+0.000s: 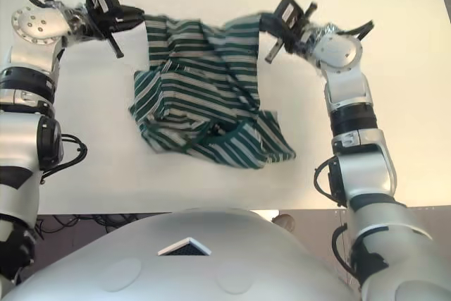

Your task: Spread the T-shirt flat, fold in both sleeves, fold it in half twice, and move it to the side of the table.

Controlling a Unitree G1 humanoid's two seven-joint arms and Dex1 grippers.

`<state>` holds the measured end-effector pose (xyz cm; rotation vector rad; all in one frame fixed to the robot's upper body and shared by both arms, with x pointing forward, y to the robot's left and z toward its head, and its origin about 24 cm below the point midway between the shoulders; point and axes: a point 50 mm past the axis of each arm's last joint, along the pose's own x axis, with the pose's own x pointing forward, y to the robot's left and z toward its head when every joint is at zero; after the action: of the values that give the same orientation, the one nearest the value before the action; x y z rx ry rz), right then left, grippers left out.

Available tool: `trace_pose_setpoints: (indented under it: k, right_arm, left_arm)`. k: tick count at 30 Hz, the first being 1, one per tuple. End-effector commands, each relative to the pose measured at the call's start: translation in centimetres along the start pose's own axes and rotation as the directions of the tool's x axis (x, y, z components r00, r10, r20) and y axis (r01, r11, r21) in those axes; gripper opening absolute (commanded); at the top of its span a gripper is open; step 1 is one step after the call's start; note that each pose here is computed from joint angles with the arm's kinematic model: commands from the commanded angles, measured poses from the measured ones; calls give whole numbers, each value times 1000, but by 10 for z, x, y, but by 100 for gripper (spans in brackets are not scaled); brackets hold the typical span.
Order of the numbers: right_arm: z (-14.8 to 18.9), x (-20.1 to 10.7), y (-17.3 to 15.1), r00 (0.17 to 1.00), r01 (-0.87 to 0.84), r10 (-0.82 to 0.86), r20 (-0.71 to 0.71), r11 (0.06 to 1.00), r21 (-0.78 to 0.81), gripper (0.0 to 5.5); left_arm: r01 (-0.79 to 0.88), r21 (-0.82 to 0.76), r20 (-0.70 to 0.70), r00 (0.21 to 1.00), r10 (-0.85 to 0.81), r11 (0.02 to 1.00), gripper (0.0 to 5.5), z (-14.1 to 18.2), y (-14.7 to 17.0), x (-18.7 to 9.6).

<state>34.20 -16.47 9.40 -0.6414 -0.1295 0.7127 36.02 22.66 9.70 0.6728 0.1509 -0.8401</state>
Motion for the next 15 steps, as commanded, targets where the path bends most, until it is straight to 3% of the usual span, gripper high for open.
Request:
trace_pose_setpoints:
  k: [1, 3, 8, 10, 13, 14, 15]
  right_arm:
    - [19, 4, -25, 989, 149, -133, 71, 932, -330, 0]
    - [13, 4, -26, 988, 153, -144, 54, 888, -434, 0]
    - [-7, 9, -32, 976, 171, -214, -38, 863, -475, 0]
    - [-11, 16, -35, 964, 167, -257, -71, 789, -591, 0]
    - [-24, 24, -21, 970, 23, -219, -108, 523, -852, 0]
    - [-29, 24, -16, 972, -18, -199, -127, 476, -879, 0]
    - [-35, 23, -11, 967, -55, -190, -171, 498, -865, 0]
  left_arm:
    - [-115, 78, 56, 992, 111, 990, 4, 18, 19, -3]
    - [-150, 85, 55, 988, 146, 985, 4, 20, 21, -1]
    - [-247, 123, -2, 968, 249, 961, 4, 26, 23, 17]
    - [-290, 237, -34, 951, 306, 927, 4, 30, 23, 25]
    - [-218, 442, -148, 939, 310, 870, 4, 16, 5, 38]
    - [-202, 467, -171, 935, 312, 861, 4, 12, 1, 41]
    - [-187, 489, -190, 930, 313, 852, 4, 9, -3, 44]
